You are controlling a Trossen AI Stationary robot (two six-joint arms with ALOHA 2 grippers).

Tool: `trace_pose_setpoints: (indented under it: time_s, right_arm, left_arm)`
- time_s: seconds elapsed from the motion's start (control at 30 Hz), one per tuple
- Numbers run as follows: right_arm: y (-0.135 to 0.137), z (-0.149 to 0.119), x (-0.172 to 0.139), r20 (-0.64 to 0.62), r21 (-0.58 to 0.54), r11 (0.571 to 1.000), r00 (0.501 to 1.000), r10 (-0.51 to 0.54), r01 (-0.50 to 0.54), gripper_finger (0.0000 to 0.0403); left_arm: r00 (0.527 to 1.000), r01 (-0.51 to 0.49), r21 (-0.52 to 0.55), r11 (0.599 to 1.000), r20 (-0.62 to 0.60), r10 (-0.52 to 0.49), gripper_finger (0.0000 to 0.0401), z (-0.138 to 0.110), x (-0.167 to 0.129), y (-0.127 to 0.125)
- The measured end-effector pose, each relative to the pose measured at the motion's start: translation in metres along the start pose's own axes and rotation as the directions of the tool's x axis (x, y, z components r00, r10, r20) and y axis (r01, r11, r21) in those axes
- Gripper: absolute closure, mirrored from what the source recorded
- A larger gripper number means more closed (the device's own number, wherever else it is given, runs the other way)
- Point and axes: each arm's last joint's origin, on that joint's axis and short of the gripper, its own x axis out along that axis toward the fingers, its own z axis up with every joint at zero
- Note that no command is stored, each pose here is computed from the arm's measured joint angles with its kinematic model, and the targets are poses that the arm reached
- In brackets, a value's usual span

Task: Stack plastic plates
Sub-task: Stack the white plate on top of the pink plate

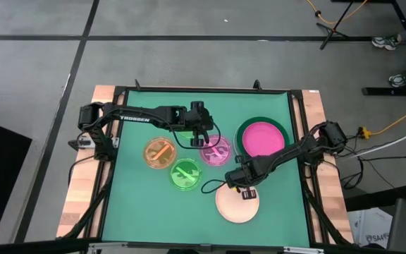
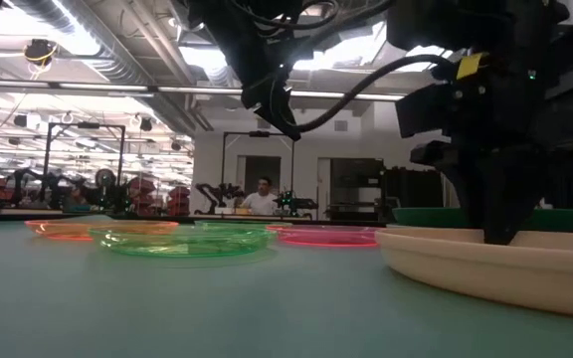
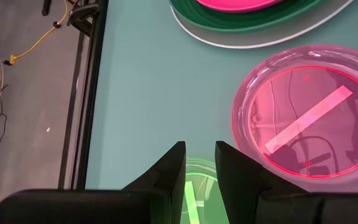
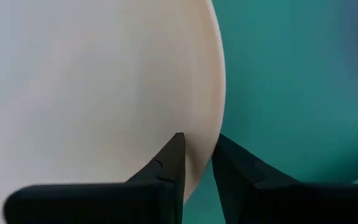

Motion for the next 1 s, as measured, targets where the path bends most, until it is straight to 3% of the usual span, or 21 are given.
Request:
trace_pose_setpoints:
  time_s: [0.23,0.57,1.0]
  right_arm:
    - [0.000,0.000,-0.001,0.003,0.001,1.000,1.000,0.002,-0.002,0.0395]
    - [0.000,-0.001,-0.004,0.003,-0.008,1.000,1.000,0.005,-0.005,0.0399]
    - [-0.011,-0.011,-0.040,0.031,-0.075,0.994,0.996,0.079,-0.077,0.0402]
  left_arm:
    - [1.000,0.000,0.000,1.000,0.001,0.000,0.0321,0.000,0.000,0.000]
    - [1.000,0.000,-0.001,1.000,0.001,0.000,0.0321,0.000,0.000,0.000]
    - [1.000,0.000,-0.001,1.000,0.001,0.000,0.0321,0.000,0.000,0.000]
